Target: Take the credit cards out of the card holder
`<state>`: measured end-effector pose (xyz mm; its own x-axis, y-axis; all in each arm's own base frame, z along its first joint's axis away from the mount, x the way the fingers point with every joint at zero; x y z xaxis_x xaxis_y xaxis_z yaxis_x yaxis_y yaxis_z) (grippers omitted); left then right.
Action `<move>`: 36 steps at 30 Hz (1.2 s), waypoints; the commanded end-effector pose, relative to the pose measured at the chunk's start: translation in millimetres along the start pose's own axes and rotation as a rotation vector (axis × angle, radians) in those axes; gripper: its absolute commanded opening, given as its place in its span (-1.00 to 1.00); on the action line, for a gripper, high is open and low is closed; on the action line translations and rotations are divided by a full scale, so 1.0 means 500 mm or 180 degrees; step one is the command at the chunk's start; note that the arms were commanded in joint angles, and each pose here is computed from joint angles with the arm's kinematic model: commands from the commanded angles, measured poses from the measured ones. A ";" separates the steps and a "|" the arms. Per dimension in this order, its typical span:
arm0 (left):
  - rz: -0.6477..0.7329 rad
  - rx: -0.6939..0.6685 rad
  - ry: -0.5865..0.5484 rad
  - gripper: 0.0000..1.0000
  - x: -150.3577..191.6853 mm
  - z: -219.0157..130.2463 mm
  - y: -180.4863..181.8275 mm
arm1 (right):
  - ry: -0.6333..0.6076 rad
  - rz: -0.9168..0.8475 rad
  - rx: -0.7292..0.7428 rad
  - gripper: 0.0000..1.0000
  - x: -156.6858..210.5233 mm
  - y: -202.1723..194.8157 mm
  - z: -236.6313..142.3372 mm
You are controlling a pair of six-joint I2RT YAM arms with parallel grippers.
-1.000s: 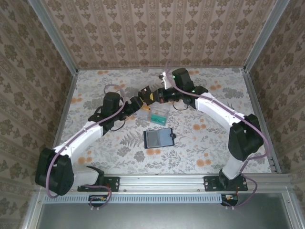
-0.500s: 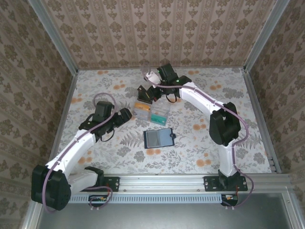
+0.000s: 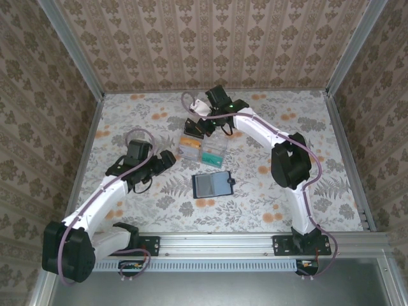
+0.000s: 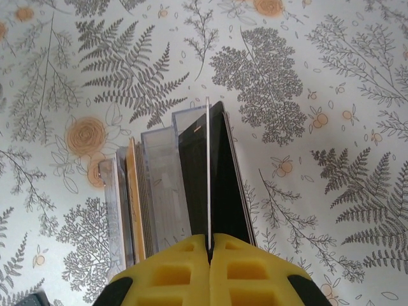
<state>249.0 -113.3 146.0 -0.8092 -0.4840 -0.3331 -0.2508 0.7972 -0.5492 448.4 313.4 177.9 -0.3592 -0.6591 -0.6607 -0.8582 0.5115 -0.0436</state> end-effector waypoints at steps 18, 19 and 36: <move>-0.0075 0.0229 0.0158 1.00 -0.001 0.018 -0.016 | 0.0256 -0.0338 0.0072 -0.57 0.012 -0.011 0.005; -0.0071 0.0230 0.0163 1.00 0.000 0.018 -0.016 | 0.0245 -0.0336 0.0075 -0.56 0.011 -0.011 0.004; -0.0028 0.0232 0.0210 1.00 0.001 0.009 -0.020 | -0.0455 0.0719 0.0468 0.02 -0.041 0.014 -0.181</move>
<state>253.1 -122.7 143.1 -0.8370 -0.4711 -0.2782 -0.2304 0.7647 -0.6017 427.0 288.8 210.6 -0.4538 -0.5905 -0.6673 -0.7766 0.6293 -0.0288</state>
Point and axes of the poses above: each hand's point on the last joint's axis, 136 mm out from that joint toward the fingers, its own z axis out along the fingers, its own y axis along the line the jaws close on, x = y × z, the point moved 4 cm from there along -z, back along the fingers, and after that the axes turned 2 degrees about -z, right-handed, at the moved point
